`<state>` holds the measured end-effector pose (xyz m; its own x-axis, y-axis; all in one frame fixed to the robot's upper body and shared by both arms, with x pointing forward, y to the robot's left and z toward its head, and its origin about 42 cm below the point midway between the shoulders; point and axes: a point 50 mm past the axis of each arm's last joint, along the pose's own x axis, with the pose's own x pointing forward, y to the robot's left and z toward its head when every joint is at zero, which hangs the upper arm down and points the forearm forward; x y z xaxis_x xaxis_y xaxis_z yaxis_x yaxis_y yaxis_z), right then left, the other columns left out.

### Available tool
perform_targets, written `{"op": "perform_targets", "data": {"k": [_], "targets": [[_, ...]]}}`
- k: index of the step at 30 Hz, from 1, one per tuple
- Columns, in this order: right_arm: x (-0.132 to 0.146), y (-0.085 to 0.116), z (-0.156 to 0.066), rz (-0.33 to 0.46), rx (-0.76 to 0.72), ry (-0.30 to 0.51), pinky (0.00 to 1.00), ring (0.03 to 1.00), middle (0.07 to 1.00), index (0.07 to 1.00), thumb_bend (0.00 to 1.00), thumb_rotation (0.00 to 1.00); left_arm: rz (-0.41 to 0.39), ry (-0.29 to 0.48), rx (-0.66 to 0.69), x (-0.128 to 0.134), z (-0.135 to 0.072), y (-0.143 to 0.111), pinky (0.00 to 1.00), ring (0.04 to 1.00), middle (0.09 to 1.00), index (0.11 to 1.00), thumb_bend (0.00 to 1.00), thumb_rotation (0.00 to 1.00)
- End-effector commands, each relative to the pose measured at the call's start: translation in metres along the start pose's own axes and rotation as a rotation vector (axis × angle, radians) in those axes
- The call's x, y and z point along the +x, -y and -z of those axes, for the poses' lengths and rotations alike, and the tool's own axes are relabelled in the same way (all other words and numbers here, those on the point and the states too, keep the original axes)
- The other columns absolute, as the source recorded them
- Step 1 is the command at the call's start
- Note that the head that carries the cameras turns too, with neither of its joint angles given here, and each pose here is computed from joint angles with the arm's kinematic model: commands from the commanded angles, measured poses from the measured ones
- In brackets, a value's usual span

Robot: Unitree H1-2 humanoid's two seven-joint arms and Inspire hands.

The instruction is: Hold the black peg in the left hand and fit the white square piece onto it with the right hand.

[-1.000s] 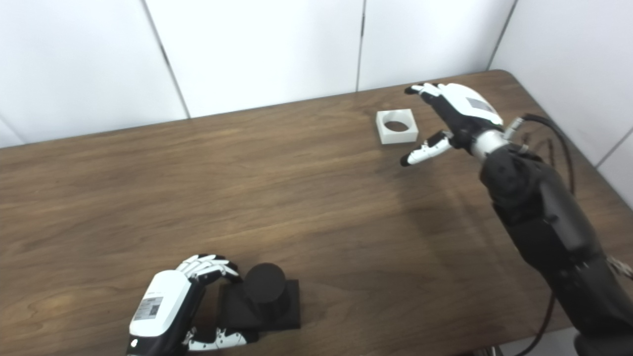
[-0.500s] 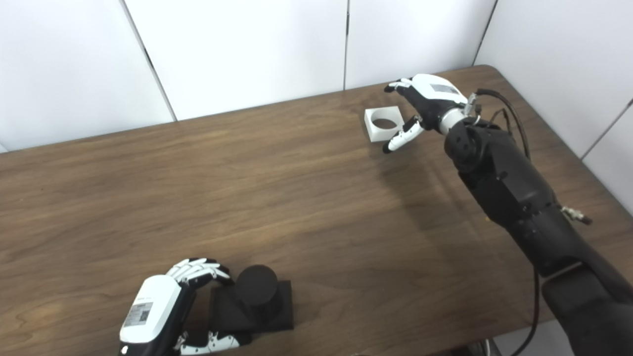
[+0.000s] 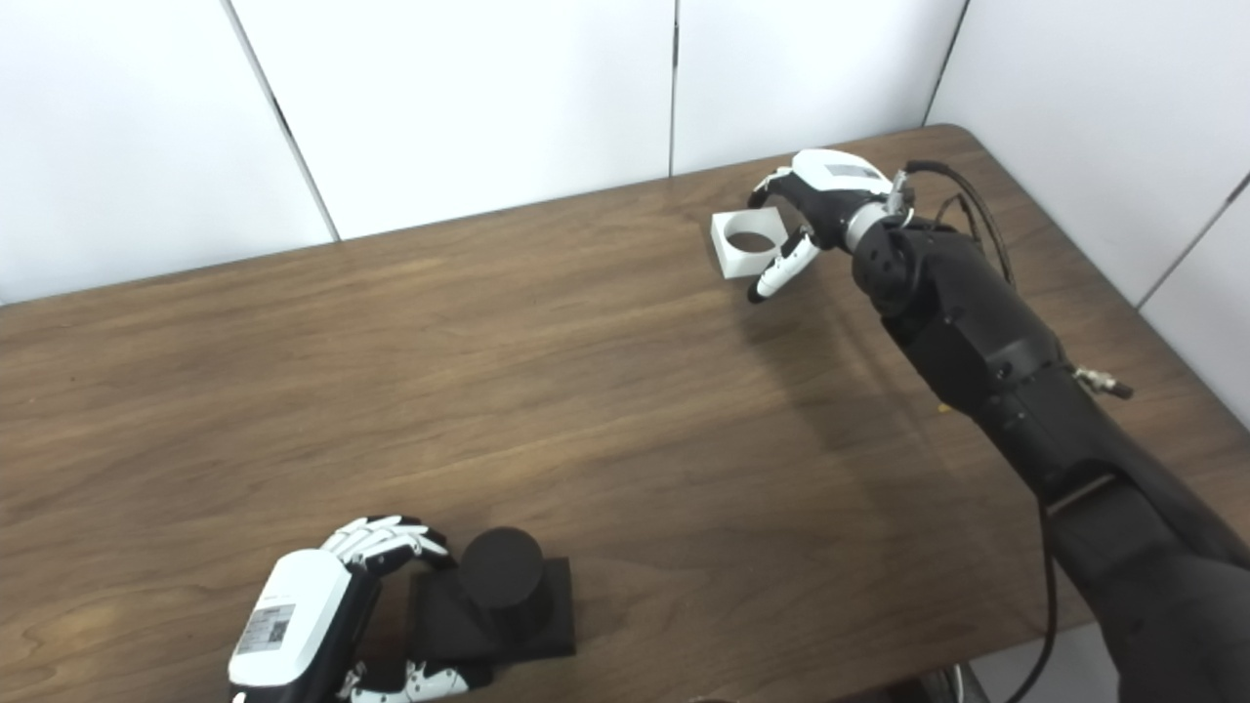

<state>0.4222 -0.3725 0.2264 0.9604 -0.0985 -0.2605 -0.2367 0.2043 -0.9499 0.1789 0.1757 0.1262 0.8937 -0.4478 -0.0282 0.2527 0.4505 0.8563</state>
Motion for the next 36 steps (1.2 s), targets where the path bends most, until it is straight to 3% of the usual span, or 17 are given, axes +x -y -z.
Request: {"op": "perform_targets", "data": {"k": [1, 18, 36], "targets": [[0.005, 0.034, -0.007, 0.08, -0.028, 0.016, 0.93, 0.996, 0.944, 0.795, 0.84, 0.26, 0.052, -0.031, 0.015, -0.006, 0.002, 0.004, 0.85, 0.792, 0.728, 0.482, 0.52, 0.05], [0.013, 0.032, 0.0, 0.066, -0.057, 0.0, 0.88, 0.983, 0.939, 0.805, 0.81, 0.29, 0.041, -0.033, 0.015, -0.006, -0.005, 0.001, 0.84, 0.791, 0.728, 0.482, 0.52, 0.05], [0.005, 0.057, -0.014, 0.096, -0.014, 0.074, 0.86, 0.966, 0.927, 0.81, 0.84, 0.29, 0.046, -0.042, 0.01, -0.003, -0.005, 0.005, 0.85, 0.795, 0.731, 0.482, 0.52, 0.05]]}}
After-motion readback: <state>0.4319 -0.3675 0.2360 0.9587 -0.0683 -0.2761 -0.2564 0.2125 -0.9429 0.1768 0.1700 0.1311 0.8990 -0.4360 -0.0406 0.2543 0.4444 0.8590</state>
